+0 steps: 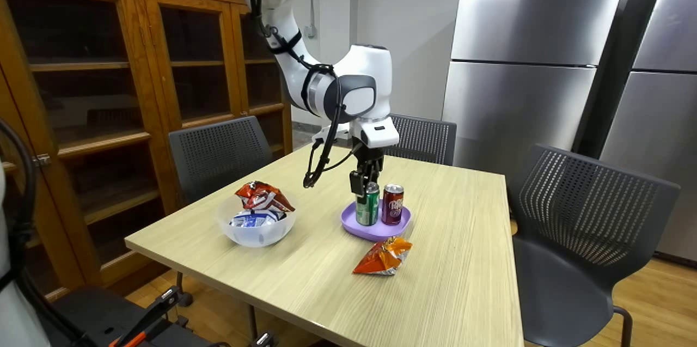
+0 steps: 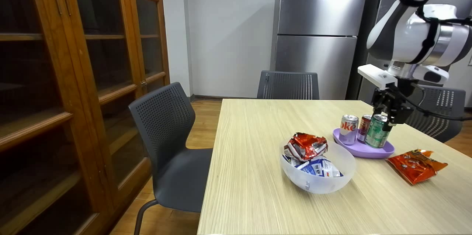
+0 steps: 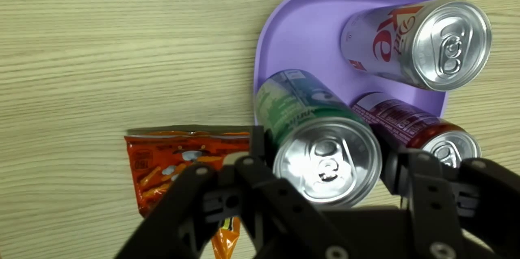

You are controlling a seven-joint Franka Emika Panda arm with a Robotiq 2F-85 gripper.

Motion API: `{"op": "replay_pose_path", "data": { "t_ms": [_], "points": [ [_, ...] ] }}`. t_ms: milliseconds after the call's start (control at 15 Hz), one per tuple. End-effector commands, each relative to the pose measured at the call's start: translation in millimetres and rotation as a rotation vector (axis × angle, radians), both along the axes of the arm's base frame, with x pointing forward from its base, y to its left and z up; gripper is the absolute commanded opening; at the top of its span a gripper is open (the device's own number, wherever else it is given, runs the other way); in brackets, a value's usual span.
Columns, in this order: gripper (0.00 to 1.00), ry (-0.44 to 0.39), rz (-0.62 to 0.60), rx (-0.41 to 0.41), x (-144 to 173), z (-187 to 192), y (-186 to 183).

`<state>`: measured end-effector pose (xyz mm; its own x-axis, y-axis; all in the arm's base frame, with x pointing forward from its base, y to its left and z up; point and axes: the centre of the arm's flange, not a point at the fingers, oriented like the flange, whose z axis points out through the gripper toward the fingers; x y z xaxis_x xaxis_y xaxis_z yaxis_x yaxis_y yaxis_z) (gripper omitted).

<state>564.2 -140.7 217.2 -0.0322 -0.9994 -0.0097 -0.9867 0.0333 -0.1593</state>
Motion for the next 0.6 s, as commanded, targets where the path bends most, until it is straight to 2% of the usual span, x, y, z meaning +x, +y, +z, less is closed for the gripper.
{"op": "replay_pose_path", "data": {
  "t_ms": [0,533],
  "points": [
    [0.39,0.002,-0.013,-0.002,19.6,2.1,3.4],
    [0.39,0.013,-0.016,-0.004,33.9,-13.9,-0.3]
  ]
}}
